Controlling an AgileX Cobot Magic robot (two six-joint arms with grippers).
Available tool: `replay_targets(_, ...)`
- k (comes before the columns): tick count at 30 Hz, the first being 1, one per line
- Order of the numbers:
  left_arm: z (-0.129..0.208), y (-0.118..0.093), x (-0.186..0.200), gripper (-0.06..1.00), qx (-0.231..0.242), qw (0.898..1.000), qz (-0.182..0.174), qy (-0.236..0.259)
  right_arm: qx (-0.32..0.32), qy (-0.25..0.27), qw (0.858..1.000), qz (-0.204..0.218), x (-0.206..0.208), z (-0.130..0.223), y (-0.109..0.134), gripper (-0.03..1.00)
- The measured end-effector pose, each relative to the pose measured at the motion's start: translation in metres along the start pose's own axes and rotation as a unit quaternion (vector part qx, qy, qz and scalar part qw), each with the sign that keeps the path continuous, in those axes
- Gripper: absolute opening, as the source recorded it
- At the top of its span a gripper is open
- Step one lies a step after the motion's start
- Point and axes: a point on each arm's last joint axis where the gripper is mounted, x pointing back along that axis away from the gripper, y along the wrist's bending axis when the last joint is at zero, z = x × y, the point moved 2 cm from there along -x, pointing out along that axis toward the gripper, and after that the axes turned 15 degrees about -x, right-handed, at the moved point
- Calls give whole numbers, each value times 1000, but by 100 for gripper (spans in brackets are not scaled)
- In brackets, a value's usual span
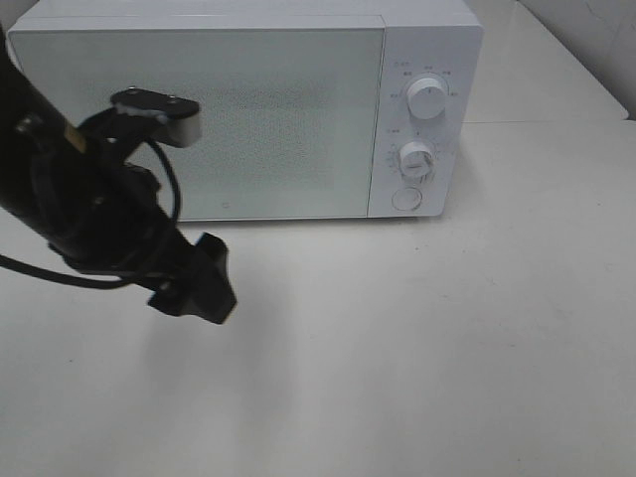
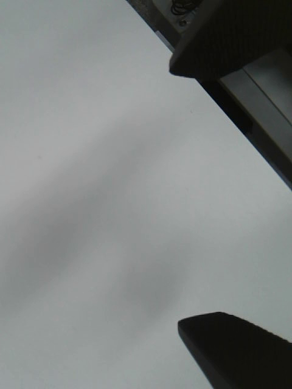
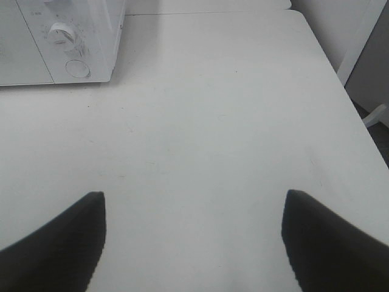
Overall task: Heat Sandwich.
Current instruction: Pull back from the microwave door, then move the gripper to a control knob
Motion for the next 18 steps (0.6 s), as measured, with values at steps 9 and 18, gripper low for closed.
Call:
replay_targets(9, 58, 76, 67, 99, 141, 988, -61, 25, 0, 0, 1000, 0, 0, 0, 0, 77)
replay_targets(18, 107, 98, 120, 99, 265, 955, -135, -20, 0, 0, 1000, 0, 0, 0, 0, 77)
